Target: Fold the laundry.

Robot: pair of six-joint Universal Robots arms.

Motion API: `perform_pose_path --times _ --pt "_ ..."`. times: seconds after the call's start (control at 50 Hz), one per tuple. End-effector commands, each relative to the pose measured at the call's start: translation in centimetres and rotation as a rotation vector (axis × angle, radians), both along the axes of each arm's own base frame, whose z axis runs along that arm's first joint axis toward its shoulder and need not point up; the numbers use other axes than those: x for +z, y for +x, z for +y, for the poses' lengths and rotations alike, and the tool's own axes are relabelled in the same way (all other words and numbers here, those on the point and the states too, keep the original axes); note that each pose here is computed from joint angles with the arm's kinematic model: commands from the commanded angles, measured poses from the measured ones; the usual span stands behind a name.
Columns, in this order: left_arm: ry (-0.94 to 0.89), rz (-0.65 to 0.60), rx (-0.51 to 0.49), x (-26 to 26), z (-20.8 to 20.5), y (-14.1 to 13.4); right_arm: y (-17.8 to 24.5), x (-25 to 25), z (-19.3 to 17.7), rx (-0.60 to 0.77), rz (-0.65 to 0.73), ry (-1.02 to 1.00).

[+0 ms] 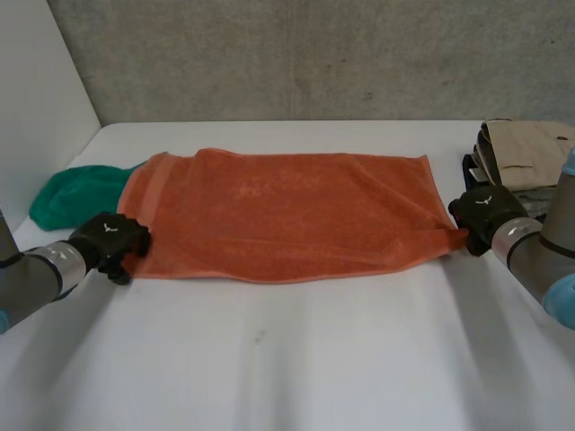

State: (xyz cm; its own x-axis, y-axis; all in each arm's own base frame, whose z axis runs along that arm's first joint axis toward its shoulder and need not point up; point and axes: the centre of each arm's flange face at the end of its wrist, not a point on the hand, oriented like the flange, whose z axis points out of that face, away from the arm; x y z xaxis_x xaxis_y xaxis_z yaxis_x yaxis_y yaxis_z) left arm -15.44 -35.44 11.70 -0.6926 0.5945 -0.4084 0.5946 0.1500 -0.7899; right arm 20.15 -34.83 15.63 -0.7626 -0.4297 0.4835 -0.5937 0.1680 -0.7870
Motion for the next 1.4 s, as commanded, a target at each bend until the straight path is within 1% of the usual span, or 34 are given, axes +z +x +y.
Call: perform_pose_path --times 0.02,0.32,0.6,0.68,0.76,0.82,0.9,0.98,1.08,1.18,1.3,1.34,1.4 --pt "-0.019 -0.019 -0.006 -0.1 -0.7 -0.5 0.1 -0.2 0.1 0.003 0.001 0.003" --pt "-0.032 -0.032 -0.013 -0.6 -1.7 -1.0 0.3 -0.7 0.2 0.009 0.007 0.012" --pt "-0.05 -0.066 -0.044 -0.9 -2.0 -1.9 0.3 -0.6 0.2 0.014 0.017 0.007" --pt "-0.026 -0.057 -0.037 -0.2 -1.3 -2.0 0.3 -0.1 0.3 0.013 0.014 0.001" --pt "0.018 -0.047 -0.032 1.1 0.4 -1.4 0.2 0.7 0.4 0.01 0.01 -0.001" --pt "0.04 -0.057 -0.029 2.8 2.6 -0.2 0.1 1.8 1.2 0.031 0.01 0.027" --pt "0.018 -0.06 -0.008 4.2 3.7 1.1 0.1 2.6 2.1 0.082 0.027 0.08" --pt "0.012 -0.047 -0.006 4.1 3.9 1.5 0.3 2.5 2.6 0.123 0.053 0.125" --pt "0.024 -0.026 -0.012 2.7 2.9 1.7 0.6 1.4 2.6 0.131 0.062 0.145" --pt "0.108 -0.005 0.01 1.5 3.1 1.7 0.2 0.7 2.3 0.104 0.082 0.148" --pt "0.236 -0.042 0.005 2.2 5.8 1.6 -0.8 1.6 2.7 0.08 0.104 0.165" --pt "0.261 -0.065 0.005 2.8 6.7 1.8 -1.2 2.4 3.1 0.089 0.117 0.164" --pt "0.329 -0.12 0.005 4.0 8.9 2.5 -2.0 3.5 4.4 0.159 0.185 0.206"
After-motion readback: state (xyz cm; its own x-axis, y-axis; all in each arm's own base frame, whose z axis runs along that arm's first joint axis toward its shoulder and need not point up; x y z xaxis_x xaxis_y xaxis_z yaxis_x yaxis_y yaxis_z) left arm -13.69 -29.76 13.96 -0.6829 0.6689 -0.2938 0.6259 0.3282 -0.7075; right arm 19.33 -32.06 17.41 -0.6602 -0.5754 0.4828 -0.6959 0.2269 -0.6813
